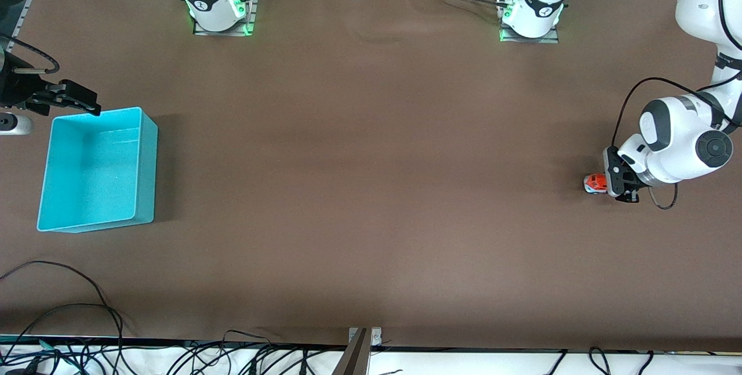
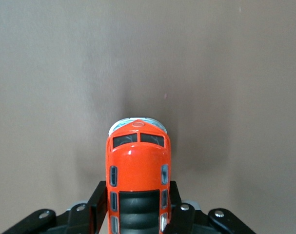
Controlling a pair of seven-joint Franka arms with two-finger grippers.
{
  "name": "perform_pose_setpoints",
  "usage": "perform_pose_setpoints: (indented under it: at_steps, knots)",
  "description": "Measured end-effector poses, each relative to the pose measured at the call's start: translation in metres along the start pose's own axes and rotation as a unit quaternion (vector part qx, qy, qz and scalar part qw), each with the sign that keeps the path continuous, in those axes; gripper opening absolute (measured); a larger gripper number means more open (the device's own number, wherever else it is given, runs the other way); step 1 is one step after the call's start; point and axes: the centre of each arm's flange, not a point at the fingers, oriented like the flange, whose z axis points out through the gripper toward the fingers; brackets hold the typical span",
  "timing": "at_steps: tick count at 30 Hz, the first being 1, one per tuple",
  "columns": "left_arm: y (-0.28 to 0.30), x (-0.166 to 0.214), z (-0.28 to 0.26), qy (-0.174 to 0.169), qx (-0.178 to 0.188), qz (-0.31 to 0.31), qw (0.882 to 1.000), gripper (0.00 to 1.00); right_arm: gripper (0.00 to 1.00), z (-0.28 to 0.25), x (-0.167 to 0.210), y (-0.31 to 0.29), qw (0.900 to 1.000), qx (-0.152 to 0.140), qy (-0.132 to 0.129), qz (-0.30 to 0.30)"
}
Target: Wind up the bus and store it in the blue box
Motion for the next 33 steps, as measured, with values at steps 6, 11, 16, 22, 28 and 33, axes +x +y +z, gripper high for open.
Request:
perform_pose_setpoints:
  at_steps: [6, 11, 16, 22, 28, 33]
  knots:
    - [0.003, -0.02, 0.001, 0.0, 0.006, 0.003, 1.0, 0.52, 1.0, 0.0, 0.0, 0.0, 1.0, 0.0, 0.0, 0.0]
    - [0.006, -0.035, 0.001, 0.0, 0.011, 0.001, 1.0, 0.52, 1.0, 0.0, 0.0, 0.0, 1.0, 0.0, 0.0, 0.0]
    - [0.008, -0.045, 0.002, 0.0, 0.014, 0.003, 1.0, 0.52, 1.0, 0.003, 0.002, 0.0, 1.0, 0.0, -0.003, 0.0]
    - [0.01, -0.057, 0.002, 0.0, 0.016, 0.0, 1.0, 0.52, 1.0, 0.005, 0.003, 0.0, 1.0, 0.0, -0.005, 0.0]
    - [0.01, -0.058, 0.003, 0.0, 0.016, -0.001, 1.0, 0.54, 1.0, 0.005, 0.003, 0.0, 1.0, 0.0, -0.005, 0.0]
    - [0.012, -0.06, 0.011, 0.002, 0.011, -0.002, 1.0, 0.73, 1.0, 0.005, 0.003, 0.0, 1.0, 0.0, -0.005, 0.0]
